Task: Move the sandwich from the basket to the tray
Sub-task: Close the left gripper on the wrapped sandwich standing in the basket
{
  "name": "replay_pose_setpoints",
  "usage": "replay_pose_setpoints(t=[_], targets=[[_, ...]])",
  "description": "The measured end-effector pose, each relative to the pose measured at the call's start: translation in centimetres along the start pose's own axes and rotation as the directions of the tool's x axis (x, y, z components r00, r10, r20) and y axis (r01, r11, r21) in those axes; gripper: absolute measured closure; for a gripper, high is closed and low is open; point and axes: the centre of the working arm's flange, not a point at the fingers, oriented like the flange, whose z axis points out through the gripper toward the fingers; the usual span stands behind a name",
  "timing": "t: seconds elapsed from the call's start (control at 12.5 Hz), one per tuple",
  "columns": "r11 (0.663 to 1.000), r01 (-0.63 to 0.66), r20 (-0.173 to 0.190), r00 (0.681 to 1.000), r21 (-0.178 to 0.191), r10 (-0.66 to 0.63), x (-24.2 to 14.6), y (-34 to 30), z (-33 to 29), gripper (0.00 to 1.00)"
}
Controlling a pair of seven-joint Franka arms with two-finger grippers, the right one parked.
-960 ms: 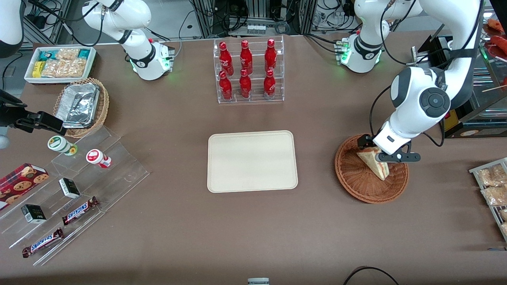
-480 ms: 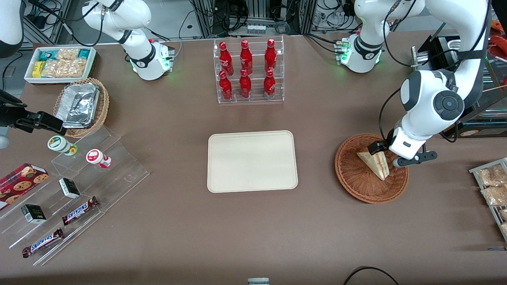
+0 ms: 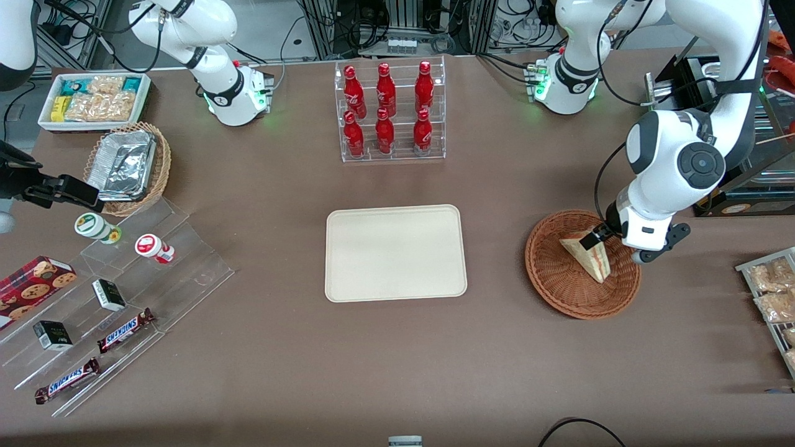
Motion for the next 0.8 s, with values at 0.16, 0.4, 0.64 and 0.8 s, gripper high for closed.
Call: replay_pose_setpoints(t=[0.16,0.4,0.64,0.8], targets=[[1.0,0.024,0.006,1.0,0.004,-0.024,0.4,-0.7,0.5,0.0],[0.999,0.041,0.002,0.999,-0.003,-0.041,0.4,-1.0,1.6,0.0],[0.997,0.079,0.007,0.997,-0.002,-0.079,0.2,-0.8,3.2,0.0],[0.996,0.087,0.015,0.996,0.002,-0.087,0.2,-0.6,4.6,0.0]])
